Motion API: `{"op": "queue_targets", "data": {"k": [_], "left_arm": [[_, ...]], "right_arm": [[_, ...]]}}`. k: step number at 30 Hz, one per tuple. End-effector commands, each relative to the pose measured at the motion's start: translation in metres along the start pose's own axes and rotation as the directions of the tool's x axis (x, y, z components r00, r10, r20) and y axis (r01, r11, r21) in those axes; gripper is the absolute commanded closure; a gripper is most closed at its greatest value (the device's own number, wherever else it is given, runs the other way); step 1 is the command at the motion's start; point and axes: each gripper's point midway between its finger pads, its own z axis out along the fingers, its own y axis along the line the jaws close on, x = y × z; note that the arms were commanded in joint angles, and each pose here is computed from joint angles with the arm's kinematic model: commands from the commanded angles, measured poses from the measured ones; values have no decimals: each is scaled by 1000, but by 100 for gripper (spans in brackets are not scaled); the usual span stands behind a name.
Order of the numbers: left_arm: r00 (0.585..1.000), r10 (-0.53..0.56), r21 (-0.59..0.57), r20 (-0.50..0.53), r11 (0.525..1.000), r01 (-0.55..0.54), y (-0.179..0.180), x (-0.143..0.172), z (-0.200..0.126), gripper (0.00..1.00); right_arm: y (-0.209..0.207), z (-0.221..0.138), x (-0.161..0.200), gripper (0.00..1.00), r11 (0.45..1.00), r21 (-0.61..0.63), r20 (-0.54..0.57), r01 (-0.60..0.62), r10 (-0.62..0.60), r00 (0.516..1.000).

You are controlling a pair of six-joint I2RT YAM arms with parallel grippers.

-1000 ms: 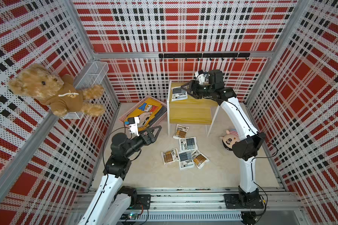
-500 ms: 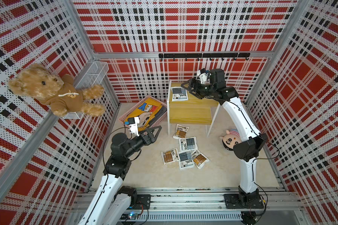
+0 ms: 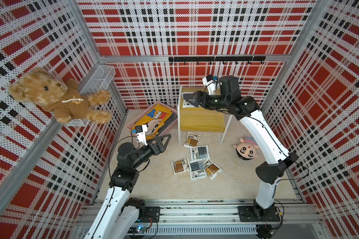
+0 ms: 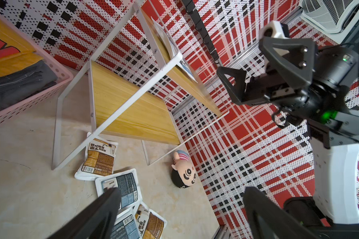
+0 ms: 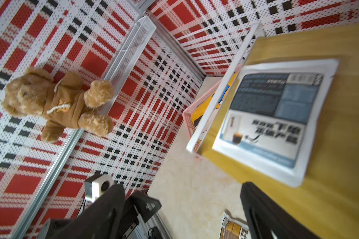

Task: Place the bagged coffee beans on the shelf by color
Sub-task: Place the bagged coffee beans on the shelf.

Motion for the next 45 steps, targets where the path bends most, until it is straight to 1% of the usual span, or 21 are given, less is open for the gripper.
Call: {"op": "queue_targets", "data": {"k": [1, 2, 4, 7, 10, 13, 16, 20, 23, 27, 31, 36, 45], "left_arm": [[1000, 4, 13, 0, 1000, -4, -2, 9, -1, 1], [1000, 3, 5, 1, 1000, -3, 0, 11, -1, 1], [999, -3, -7, -38, 1000, 3, 1, 28, 2, 1], [997, -19, -70, -72, 997, 14, 17, 46, 3, 1], [993, -54, -117, -105, 992, 42, 32, 65, 5, 1], [986, -85, -141, -144, 988, 64, 41, 87, 6, 1], [977, -102, -166, -186, 983, 71, 48, 108, 9, 1], [949, -157, -214, -272, 972, 99, 62, 142, 13, 1], [930, -174, -233, -323, 967, 100, 66, 161, 15, 1], [920, -187, -242, -344, 965, 105, 68, 170, 16, 1], [904, -221, -275, -366, 954, 122, 78, 181, 18, 1], [893, -230, -297, -388, 948, 115, 84, 187, 21, 1], [892, -218, -307, -396, 947, 95, 86, 185, 28, 1]], "right_arm": [[-1, -19, 34, 7, 998, 55, -32, 26, -24, 999], [0, -23, 43, 7, 998, 53, -36, 16, -14, 999], [-4, -34, 66, 11, 998, 58, -52, -8, 11, 999], [-8, -49, 98, 17, 997, 66, -85, -35, 41, 996], [-22, -53, 141, 21, 993, 100, -151, -63, 78, 985], [-50, -53, 188, 28, 981, 163, -216, -107, 141, 966], [-73, -54, 226, 31, 969, 209, -257, -131, 184, 949], [-104, -54, 264, 35, 952, 274, -299, -134, 217, 929], [-122, -48, 287, 37, 943, 306, -340, -135, 240, 909], [-143, -42, 309, 38, 927, 354, -371, -126, 263, 891], [-158, -37, 323, 39, 914, 391, -400, -109, 275, 874], [-169, -34, 331, 39, 901, 423, -419, -99, 291, 860], [-184, -34, 339, 39, 880, 470, -446, -73, 307, 840]]}}
